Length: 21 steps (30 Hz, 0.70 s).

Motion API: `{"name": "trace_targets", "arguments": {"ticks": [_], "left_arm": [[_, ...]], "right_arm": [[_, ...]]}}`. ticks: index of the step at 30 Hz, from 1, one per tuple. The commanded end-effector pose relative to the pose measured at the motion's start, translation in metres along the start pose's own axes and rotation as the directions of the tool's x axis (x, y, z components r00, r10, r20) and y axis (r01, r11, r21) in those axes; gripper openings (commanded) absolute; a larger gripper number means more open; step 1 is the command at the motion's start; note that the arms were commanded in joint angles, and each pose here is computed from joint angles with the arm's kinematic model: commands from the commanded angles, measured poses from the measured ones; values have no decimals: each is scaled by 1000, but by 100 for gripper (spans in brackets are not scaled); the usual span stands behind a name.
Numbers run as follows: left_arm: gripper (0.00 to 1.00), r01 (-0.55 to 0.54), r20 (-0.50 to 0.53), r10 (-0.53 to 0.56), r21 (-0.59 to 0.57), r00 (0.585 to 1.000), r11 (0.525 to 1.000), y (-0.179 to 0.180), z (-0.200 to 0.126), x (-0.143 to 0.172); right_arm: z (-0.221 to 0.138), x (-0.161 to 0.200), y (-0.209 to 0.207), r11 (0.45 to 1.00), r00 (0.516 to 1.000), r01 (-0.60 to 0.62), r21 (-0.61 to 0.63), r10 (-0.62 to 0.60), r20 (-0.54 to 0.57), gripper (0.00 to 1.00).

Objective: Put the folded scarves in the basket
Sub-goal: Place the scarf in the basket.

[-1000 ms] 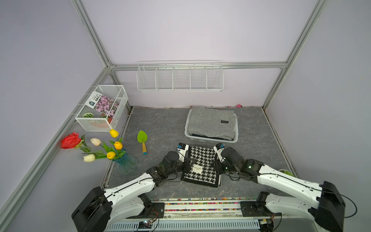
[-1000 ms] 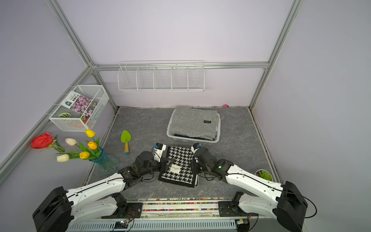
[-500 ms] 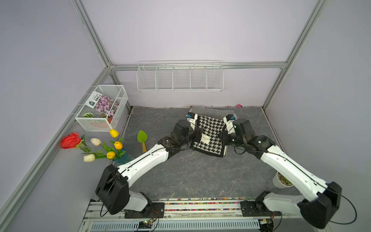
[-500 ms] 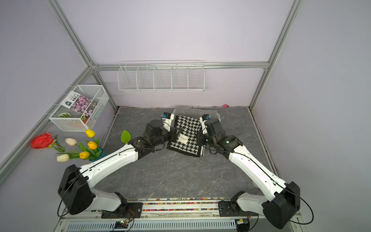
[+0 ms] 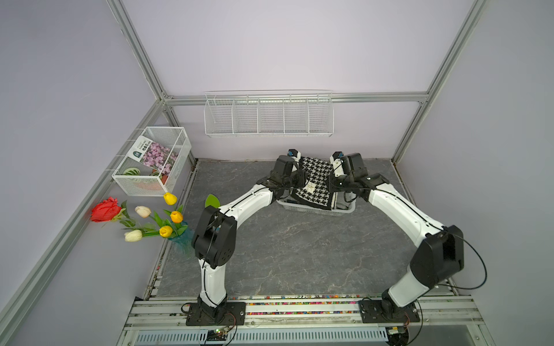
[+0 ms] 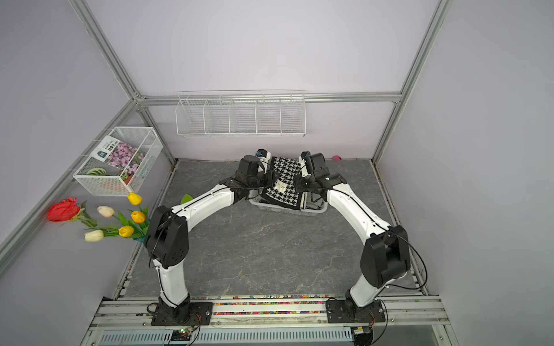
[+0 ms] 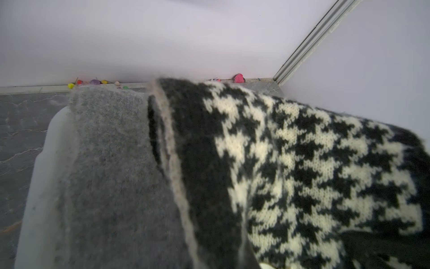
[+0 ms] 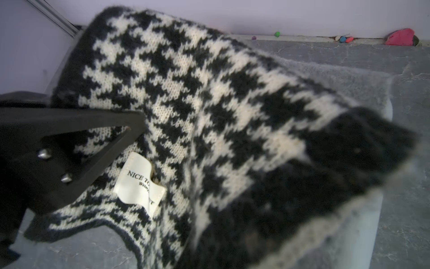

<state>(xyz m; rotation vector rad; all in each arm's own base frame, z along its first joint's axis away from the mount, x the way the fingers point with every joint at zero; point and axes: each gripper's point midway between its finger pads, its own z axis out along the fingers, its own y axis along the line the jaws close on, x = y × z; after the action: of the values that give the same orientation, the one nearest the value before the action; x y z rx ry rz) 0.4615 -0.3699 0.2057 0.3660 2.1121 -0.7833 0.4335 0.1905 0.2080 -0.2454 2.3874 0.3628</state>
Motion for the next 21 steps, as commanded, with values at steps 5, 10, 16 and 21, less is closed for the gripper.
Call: {"name": "trace_targets", "arguments": {"ticks": [5,10,16,21], "left_arm": [[0,36,21,-37,53,999,998,8,28,-23],[0,98,-24,-96,115,995,989,22,36,-13],[0,112,-91,-102,113,991,987,34,51,9],[9,134,-120,-122,97,985,986,47,57,20]], "right_arm": [[31,-1,-28,997,996,37,67,-32,-79,0],[45,-2,-38,996,995,37,81,-30,-95,1],[66,7,-55,989,991,48,138,-30,-132,9],[81,13,-60,988,988,53,145,-31,-154,28]]}}
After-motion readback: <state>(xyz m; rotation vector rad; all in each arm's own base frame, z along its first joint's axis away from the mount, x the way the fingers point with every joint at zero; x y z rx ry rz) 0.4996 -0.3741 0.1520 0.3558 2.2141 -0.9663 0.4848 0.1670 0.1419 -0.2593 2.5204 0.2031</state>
